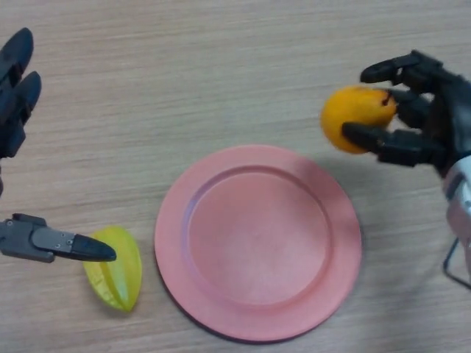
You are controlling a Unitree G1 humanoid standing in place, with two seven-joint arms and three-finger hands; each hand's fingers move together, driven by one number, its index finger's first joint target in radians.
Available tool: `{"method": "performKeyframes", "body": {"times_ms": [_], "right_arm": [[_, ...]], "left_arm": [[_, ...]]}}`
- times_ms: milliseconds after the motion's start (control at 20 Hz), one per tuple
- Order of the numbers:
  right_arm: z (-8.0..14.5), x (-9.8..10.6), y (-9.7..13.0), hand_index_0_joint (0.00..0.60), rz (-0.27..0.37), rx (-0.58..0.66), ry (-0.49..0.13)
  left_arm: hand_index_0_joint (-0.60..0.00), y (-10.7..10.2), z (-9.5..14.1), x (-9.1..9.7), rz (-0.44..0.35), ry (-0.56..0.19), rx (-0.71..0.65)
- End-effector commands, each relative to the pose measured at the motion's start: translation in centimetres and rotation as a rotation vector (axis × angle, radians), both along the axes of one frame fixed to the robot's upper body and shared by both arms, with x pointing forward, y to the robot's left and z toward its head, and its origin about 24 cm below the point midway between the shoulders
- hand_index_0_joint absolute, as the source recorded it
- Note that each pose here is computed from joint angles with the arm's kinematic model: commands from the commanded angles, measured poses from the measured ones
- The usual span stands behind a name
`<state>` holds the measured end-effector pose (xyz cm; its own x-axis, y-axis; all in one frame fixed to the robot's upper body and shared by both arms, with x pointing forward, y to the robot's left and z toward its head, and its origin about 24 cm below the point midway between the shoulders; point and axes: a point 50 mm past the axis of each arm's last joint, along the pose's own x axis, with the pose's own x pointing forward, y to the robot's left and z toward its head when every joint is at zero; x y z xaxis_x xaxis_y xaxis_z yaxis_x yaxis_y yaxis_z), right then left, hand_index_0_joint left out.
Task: Pick up the yellow pear and place it on the plate
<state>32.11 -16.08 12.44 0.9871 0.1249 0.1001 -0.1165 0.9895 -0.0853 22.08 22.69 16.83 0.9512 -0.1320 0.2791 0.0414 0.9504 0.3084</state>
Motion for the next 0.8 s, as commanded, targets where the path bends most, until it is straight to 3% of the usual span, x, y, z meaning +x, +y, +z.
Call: {"method": "performKeyframes", "body": {"times_ms": [50,200,400,650,800], "right_arm": [[3.5,-1.0,0.8,0.600,0.026,0.000,-0.205],[1.6,-2.7,3.8,0.600,0.083,-0.039,-0.182],[-1.8,-3.9,6.2,0.600,0.106,-0.146,-0.120],[-4.3,-4.3,7.2,0.600,0.116,-0.261,-0.041],[-5.0,-5.0,7.5,0.600,0.158,-0.272,0.055]], "left_arm": [[0.000,0.2,3.1,-1.0,-0.005,-0.207,0.099],[0.000,0.2,3.0,-0.8,-0.029,-0.180,0.083],[0.000,0.1,2.9,-0.6,-0.041,-0.187,0.078],[0.000,0.1,2.8,-0.6,-0.042,-0.188,0.078],[0.000,0.1,2.7,-0.7,-0.042,-0.192,0.084]]}}
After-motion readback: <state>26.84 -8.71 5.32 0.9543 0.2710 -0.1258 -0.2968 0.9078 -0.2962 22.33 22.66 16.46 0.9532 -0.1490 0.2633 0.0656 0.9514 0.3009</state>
